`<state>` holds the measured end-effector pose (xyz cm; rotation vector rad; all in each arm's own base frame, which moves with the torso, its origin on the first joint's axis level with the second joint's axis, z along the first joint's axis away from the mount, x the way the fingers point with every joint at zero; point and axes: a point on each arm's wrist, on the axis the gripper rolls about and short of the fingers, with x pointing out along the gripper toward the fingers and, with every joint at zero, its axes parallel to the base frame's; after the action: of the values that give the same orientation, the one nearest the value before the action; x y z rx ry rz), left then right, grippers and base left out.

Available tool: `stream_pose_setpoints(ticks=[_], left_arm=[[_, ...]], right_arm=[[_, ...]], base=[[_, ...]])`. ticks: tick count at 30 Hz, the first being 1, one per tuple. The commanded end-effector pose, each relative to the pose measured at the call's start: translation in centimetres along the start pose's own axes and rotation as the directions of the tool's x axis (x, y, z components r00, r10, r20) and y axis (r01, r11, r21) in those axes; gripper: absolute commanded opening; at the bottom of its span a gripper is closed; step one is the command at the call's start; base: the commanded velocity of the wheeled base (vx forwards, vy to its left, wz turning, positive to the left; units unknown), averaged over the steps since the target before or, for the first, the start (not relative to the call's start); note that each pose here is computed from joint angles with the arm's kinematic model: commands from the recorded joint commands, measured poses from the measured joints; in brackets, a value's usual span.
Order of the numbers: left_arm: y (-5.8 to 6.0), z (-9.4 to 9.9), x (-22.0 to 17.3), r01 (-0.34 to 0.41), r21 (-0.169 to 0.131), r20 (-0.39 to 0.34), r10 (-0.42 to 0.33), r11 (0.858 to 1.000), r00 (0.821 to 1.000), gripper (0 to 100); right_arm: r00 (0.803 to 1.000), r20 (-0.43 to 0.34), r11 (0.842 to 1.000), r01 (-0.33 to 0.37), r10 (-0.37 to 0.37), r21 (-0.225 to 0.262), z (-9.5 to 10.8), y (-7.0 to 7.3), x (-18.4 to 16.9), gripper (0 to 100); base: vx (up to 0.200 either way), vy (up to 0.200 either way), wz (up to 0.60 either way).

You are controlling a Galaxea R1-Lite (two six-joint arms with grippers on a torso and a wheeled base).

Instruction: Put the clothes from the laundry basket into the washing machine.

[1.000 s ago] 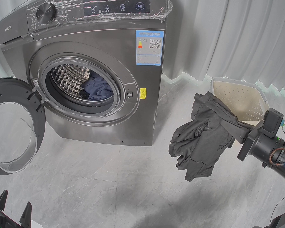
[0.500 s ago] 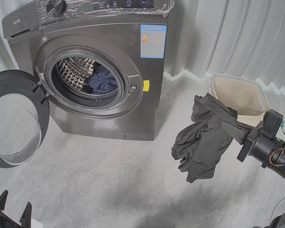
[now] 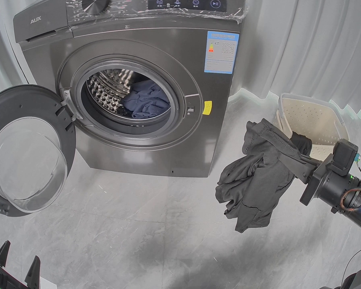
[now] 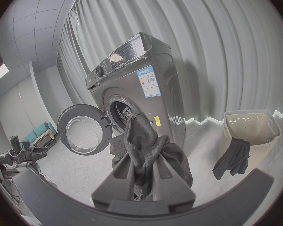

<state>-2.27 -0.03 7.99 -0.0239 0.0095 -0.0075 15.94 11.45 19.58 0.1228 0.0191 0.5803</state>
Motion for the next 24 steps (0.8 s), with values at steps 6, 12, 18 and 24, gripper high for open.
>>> stream_pose_setpoints(ticks=[6,12,18,24], left_arm=[[0.01,-0.39,0.01,0.0,0.001,-0.001,0.0,1.0,1.0,100],[0.01,-0.4,0.0,0.0,-0.001,0.0,0.0,1.0,1.0,100],[0.01,-0.34,0.02,0.0,0.001,-0.012,0.0,1.0,1.0,100],[0.01,-0.36,-0.02,0.0,0.001,-0.008,0.0,1.0,1.0,100]], right_arm=[[1.0,-0.001,1.0,0.0,0.0,0.0,-0.04,0.0,0.04,0],[1.0,-0.001,1.0,0.0,0.0,0.002,-0.04,0.0,0.04,0],[1.0,-0.001,1.0,0.002,-0.002,0.002,-0.04,-0.03,0.04,0],[1.0,-0.003,1.0,0.0,0.0,0.002,-0.06,0.0,0.04,0]], base=[[0.0,0.067,0.0],[0.0,0.0,0.0],[0.133,0.0,0.0],[0.067,0.0,0.0]])
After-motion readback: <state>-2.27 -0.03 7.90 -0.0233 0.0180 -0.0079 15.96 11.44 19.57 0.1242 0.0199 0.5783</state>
